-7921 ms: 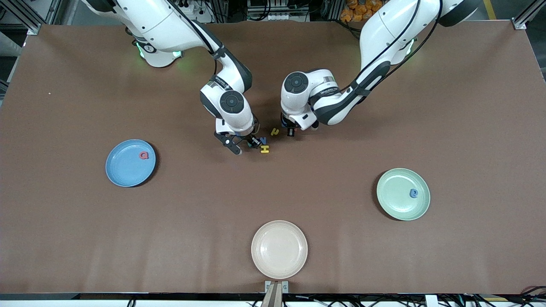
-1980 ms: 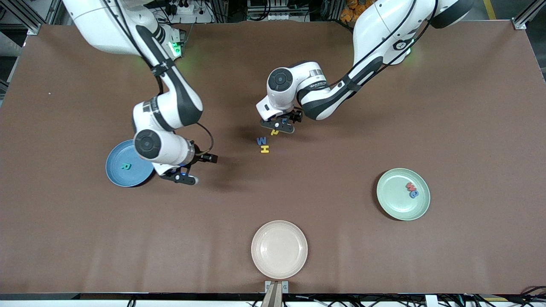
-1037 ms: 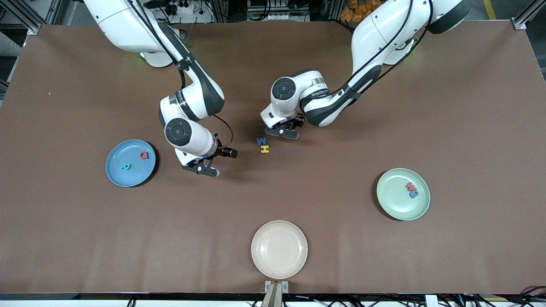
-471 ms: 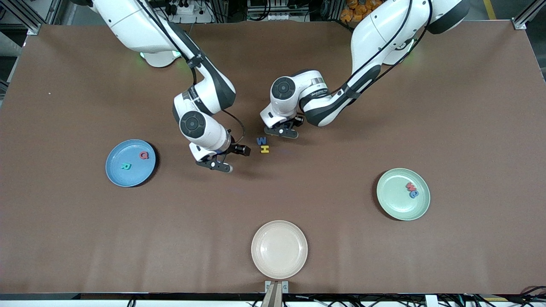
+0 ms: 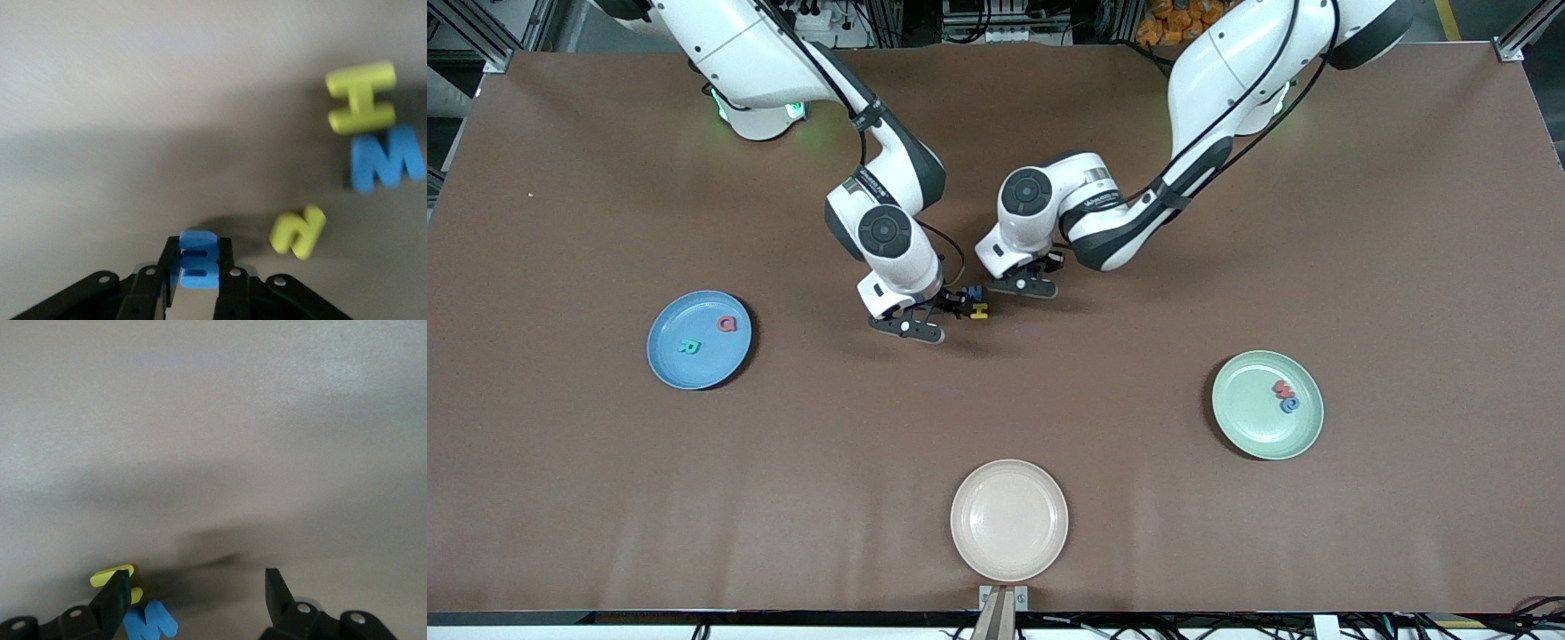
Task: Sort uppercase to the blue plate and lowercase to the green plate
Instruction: 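Carry the blue E with the left gripper onto the green plate and release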
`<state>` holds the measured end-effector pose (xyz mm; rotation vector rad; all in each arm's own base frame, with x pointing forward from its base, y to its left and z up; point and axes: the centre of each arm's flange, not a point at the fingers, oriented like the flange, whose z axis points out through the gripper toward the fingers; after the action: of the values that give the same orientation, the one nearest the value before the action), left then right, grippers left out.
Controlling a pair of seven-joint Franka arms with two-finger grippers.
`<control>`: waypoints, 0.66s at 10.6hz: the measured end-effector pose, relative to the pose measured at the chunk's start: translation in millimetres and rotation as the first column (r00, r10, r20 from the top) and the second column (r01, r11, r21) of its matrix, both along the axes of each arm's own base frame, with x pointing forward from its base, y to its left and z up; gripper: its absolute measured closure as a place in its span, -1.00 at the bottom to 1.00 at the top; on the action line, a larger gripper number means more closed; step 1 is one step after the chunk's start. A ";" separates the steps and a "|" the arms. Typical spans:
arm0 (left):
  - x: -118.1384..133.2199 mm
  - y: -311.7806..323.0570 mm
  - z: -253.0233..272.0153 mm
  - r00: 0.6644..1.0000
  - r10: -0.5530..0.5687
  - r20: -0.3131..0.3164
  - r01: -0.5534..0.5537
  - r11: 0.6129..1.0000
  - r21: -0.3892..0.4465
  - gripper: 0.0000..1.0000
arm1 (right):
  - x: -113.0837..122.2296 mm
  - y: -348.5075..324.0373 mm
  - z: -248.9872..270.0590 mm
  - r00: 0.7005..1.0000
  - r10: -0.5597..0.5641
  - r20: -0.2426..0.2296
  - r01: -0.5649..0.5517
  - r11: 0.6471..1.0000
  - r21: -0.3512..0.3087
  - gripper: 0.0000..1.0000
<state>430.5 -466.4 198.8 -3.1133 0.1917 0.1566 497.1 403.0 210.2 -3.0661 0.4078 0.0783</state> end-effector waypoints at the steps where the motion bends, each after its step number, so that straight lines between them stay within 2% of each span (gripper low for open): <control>1: 29.4 22.1 20.6 0.998 0.048 0.032 -0.048 0.999 -0.003 0.46 | -2.5 3.9 -2.1 1.000 0.000 0.005 0.000 1.000 -0.002 -0.79; 4: 111.3 115.8 70.1 0.989 0.104 0.107 -0.103 0.995 -0.013 0.46 | -10.6 31.2 -1.3 0.999 -0.048 0.019 0.047 0.999 0.014 -0.75; 7: 167.0 211.1 77.7 0.990 0.071 0.120 -0.070 0.997 -0.017 0.46 | -19.6 51.2 -8.0 0.998 -0.066 0.016 0.065 0.998 0.014 -0.67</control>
<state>597.5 -255.4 276.5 -3.1314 0.0810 -0.0317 477.5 454.1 202.2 -3.0350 0.5043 0.0532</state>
